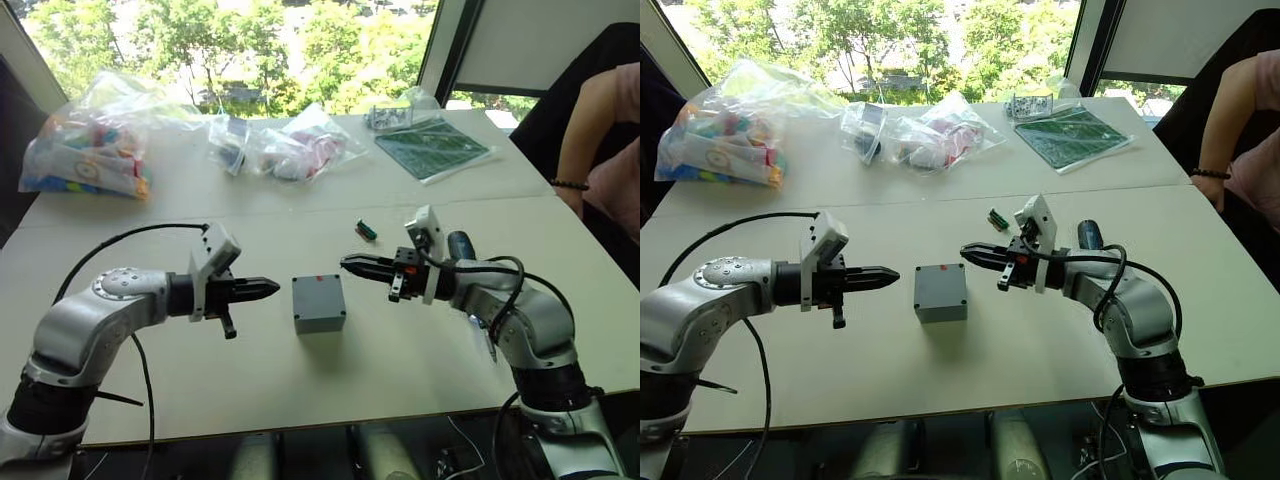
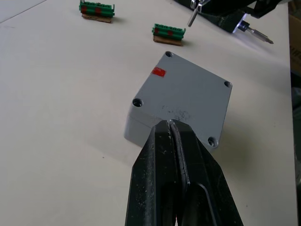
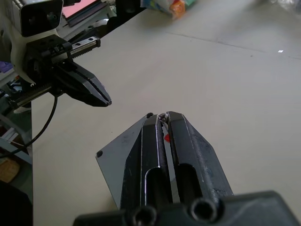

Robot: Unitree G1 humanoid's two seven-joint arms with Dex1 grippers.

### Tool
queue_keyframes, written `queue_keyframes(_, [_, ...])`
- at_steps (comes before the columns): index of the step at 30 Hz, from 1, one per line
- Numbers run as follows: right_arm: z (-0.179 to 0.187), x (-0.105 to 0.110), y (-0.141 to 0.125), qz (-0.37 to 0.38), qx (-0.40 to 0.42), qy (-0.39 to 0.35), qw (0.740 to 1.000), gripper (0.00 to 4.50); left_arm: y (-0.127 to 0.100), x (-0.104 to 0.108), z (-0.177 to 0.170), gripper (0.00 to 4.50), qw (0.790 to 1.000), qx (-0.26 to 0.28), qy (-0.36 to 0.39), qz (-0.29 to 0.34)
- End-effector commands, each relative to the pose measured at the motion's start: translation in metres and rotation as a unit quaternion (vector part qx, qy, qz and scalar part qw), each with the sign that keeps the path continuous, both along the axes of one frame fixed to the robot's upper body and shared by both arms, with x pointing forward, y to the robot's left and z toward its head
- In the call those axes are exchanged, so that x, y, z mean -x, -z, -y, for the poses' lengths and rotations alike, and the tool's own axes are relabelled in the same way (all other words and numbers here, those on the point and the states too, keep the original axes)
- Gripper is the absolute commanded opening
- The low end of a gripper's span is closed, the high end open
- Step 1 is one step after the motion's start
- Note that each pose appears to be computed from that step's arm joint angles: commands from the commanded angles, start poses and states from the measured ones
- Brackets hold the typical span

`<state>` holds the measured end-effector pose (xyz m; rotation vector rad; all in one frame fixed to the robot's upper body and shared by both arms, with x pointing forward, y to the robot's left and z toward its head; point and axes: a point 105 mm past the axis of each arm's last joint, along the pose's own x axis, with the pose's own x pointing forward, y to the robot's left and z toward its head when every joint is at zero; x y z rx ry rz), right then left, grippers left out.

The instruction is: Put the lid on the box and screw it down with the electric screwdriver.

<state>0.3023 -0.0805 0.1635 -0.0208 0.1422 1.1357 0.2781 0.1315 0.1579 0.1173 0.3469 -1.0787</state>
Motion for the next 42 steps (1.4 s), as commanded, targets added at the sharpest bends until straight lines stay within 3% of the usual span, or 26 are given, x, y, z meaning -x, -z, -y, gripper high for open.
queue_keyframes(1, [-0.008, 0.000, -0.011, 0.027, -0.007, 0.003, 1.000, 0.11, -0.004, -0.001, 0.004, 0.00, 1.000, 0.002, -0.002, 0.017])
queue_keyframes(15, [-0.004, -0.003, 0.011, 0.006, 0.023, 0.003, 1.000, 0.11, -0.006, -0.002, 0.006, 0.00, 1.000, 0.002, -0.012, 0.024])
queue_keyframes(42, [0.001, -0.013, 0.027, 0.008, 0.053, 0.011, 0.998, 0.11, -0.008, -0.004, 0.010, 0.00, 0.999, 0.000, -0.013, 0.032])
